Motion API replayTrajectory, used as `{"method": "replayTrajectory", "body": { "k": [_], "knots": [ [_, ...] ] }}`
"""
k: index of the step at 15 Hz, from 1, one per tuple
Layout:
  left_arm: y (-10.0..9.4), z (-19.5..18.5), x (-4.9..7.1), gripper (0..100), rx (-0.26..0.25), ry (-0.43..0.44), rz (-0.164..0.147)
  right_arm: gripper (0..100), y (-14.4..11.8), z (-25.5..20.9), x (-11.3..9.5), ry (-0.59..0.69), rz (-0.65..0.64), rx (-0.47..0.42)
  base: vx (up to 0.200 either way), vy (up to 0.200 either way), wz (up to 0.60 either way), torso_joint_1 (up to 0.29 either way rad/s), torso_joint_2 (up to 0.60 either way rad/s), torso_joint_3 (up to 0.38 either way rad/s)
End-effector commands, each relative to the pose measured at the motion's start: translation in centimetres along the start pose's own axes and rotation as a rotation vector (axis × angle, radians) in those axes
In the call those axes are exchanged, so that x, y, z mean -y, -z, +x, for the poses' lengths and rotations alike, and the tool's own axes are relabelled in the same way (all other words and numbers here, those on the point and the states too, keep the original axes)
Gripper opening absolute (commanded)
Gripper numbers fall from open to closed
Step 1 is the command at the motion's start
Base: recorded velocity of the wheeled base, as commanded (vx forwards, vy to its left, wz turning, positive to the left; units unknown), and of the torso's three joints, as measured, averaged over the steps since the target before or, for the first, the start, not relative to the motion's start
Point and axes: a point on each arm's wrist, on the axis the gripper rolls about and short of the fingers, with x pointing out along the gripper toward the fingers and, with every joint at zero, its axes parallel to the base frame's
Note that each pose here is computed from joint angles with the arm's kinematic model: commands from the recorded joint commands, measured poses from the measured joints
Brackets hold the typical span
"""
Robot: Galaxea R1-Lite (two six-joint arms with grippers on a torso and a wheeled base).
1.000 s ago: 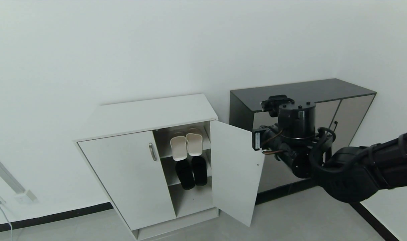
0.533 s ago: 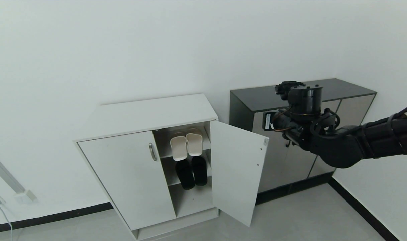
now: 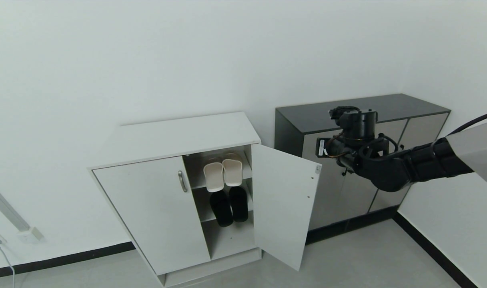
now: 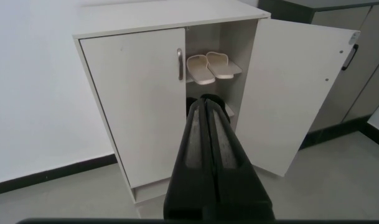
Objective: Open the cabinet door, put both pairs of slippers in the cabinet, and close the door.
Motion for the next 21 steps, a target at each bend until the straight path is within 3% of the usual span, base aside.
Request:
{"method": "replayTrajectory", "body": {
  "k": [1,5,21],
  "knots": [
    [0.0,0.0,0.0,0,-0.001,0.000,0.000,0,1.7,2.2,0.4,0.012,-0.007,-0.036,0.000,0.000,0.00,0.000,0.00,0.000],
    [0.0,0.0,0.0,0,-0.001,0.000,0.000,0,2.6,4.2,1.3,-0.022,0.059,-0.110,0.000,0.000,0.00,0.000,0.00,0.000],
    [0.0,0.0,0.0,0,-0.001,0.000,0.000,0,5.8,6.4,1.3,-0.007,0.043,-0.167,0.000,0.000,0.00,0.000,0.00,0.000]
  ]
}}
